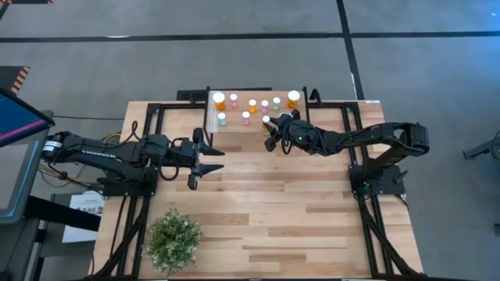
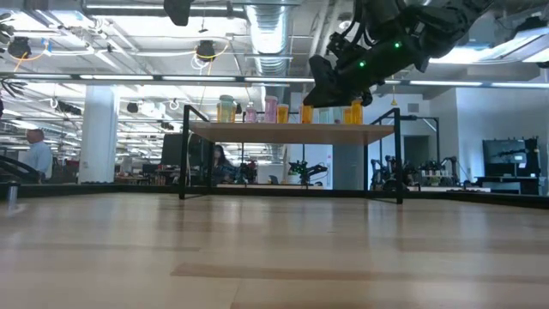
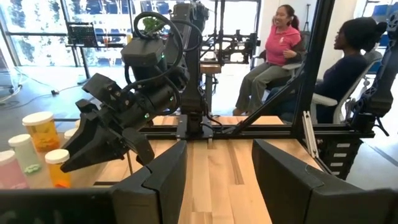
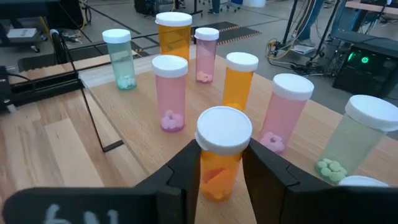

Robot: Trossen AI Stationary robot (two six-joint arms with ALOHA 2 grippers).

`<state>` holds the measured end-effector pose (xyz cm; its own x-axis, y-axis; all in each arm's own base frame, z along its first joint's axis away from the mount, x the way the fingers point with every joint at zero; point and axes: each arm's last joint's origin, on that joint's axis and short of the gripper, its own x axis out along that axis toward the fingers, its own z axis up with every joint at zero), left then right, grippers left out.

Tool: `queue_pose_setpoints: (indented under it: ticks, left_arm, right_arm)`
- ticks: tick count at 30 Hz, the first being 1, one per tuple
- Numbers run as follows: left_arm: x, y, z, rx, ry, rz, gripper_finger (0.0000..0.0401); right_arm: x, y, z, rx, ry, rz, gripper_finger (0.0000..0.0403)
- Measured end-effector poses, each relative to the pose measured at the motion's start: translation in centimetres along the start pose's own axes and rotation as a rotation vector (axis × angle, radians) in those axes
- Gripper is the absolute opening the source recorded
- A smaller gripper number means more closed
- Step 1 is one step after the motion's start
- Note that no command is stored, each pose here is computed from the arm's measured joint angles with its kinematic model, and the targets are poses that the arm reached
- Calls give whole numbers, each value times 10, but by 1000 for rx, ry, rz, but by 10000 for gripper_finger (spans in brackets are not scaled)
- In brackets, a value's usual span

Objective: Pick and place medicine bottles onto shelf by color
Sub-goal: Put the orange pill bottle on the shelf, then return to Home Position

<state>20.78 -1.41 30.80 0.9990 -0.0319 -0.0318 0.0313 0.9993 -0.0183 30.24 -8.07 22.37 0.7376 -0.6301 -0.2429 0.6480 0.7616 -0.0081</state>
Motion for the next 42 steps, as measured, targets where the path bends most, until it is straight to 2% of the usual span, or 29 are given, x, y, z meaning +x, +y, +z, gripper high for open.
queue_pose_setpoints:
  ticks: [6, 12, 19, 31, 42]
  left_arm:
    - [0, 0, 0, 0, 0, 0, 170]
    - [0, 0, -1, 1, 7, 0, 170]
    - [0, 0, -5, 3, 50, 1, 170]
    - [0, 0, -4, 2, 47, 2, 170]
    - [0, 1, -4, 3, 45, 26, 170]
  right_arm:
    - [0, 0, -1, -3, 7, 3, 176]
    - [1, 3, 9, 5, -16, 8, 196]
    - [2, 4, 15, -14, -3, 7, 198]
    - [3, 5, 22, -34, 33, -25, 200]
    - [-9, 10, 29, -43, 26, -36, 200]
